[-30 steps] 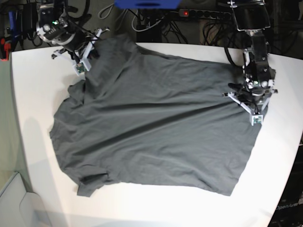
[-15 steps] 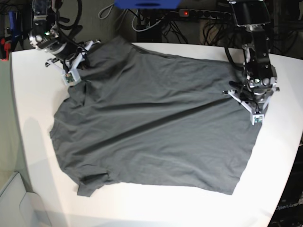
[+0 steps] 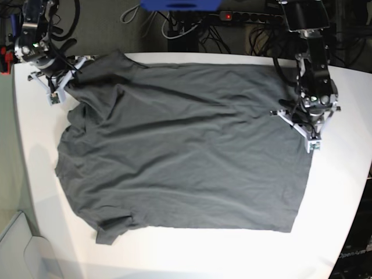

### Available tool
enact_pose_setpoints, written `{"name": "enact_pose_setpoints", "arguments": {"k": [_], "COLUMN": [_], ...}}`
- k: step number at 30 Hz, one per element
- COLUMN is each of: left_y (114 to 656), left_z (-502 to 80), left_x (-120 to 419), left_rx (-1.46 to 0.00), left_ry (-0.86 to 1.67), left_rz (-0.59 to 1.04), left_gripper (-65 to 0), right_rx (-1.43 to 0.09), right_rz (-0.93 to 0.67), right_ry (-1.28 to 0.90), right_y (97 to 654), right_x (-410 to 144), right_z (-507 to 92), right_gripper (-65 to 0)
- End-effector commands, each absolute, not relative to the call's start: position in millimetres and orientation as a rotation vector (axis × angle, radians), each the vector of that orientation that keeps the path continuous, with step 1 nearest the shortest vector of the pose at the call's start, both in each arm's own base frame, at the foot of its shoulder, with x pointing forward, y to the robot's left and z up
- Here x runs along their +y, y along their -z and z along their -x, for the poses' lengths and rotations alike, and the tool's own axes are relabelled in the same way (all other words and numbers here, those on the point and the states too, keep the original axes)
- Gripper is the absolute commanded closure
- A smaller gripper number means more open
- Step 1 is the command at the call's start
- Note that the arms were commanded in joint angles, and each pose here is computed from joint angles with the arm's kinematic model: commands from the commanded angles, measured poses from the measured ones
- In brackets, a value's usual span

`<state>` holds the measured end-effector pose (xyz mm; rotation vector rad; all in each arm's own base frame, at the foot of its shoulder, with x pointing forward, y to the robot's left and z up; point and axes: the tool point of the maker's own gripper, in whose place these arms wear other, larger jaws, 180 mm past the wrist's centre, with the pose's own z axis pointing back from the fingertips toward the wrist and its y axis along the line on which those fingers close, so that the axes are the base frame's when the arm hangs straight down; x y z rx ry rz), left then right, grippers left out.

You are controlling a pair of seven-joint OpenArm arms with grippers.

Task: Layout the t-shirt on the table in an organized manner, then fold the t-shirt properly
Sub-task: 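Drag the shirt's shoulder with the right gripper away from the left gripper, then grasp the shirt side with the right gripper and pull it outward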

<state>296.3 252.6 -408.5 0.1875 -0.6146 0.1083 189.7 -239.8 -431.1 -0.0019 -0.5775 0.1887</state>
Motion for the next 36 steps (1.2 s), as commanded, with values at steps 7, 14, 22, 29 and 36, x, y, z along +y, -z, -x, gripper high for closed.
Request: {"name": "enact_pose_setpoints", "arguments": {"k": [7, 14, 22, 29, 36], "left_y": [395.7, 391.9, 391.3, 391.4, 385.0], "left_z": [-308.5, -310.5, -309.1, -307.7, -309.1], "left_x": [259.1, 258.5, 262.3, 264.1, 277.9], "left_rx": [-0.658, -0.672, -0.669, -0.665, -0.672], "left_ry": [-0.112, -0.109, -0.109, -0.106, -0.096], "left_rz": [-0.204, -0.205, -0.214, -0.221, -0.252], "left_gripper": [-17.9, -47.5, -51.8, -51.8, -51.8], "right_rx": [-0.586, -0.73, -0.779, -0.695, -0.631], "right_rz": [0.121, 0.142, 0.042, -0.043, -0.119], "right_ry": [-0.192, -0.23, -0.392, -0.442, -0.423], "right_y": [401.4, 358.1, 338.0, 359.7, 397.7], "right_x": [-265.5, -248.8, -178.6, -145.0, -135.4], "right_z": [-177.4, -205.6, -293.9, -363.7, -394.1], "right_gripper": [0.0, 0.0, 0.0, 0.0, 0.0]}}
